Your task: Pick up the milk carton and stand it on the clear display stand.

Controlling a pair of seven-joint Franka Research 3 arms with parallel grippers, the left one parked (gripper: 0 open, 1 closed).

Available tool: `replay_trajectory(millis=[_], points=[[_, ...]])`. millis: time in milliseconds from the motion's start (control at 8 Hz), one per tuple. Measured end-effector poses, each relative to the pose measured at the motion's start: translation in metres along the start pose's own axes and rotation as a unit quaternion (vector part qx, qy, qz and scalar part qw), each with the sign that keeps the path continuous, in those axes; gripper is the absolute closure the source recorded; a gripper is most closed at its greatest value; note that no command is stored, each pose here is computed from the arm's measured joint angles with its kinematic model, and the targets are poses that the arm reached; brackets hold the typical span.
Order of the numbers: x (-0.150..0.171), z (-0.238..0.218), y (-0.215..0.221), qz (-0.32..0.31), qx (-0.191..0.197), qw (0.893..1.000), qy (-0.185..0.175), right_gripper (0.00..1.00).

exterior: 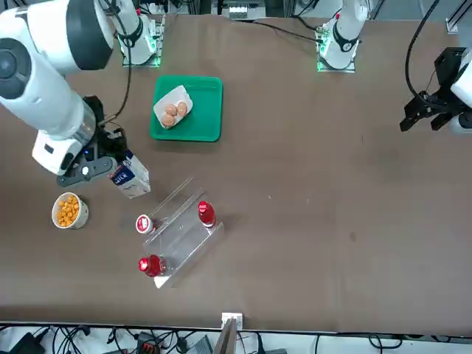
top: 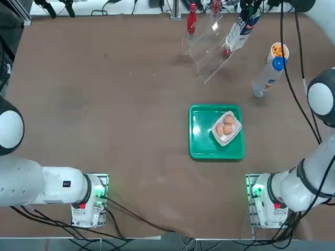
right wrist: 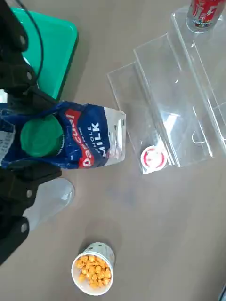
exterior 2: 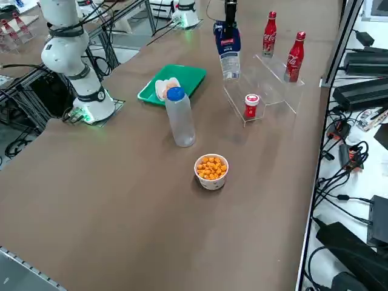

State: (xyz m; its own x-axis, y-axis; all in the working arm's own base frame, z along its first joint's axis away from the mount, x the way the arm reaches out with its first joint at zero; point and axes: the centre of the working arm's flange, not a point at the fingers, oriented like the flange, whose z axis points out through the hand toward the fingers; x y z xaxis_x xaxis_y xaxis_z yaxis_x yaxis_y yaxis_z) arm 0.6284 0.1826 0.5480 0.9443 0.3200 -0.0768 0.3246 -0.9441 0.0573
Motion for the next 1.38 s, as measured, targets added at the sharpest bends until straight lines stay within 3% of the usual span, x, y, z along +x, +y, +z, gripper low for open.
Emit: replay_trajectory(millis=[1125, 1375], points=[[0.043, 0.025, -0.049, -0.057, -0.009, 0.998, 0.010, 0.51], [0.047, 0.032, -0.065, -0.073, -0.029, 0.997, 0.012, 0.51]])
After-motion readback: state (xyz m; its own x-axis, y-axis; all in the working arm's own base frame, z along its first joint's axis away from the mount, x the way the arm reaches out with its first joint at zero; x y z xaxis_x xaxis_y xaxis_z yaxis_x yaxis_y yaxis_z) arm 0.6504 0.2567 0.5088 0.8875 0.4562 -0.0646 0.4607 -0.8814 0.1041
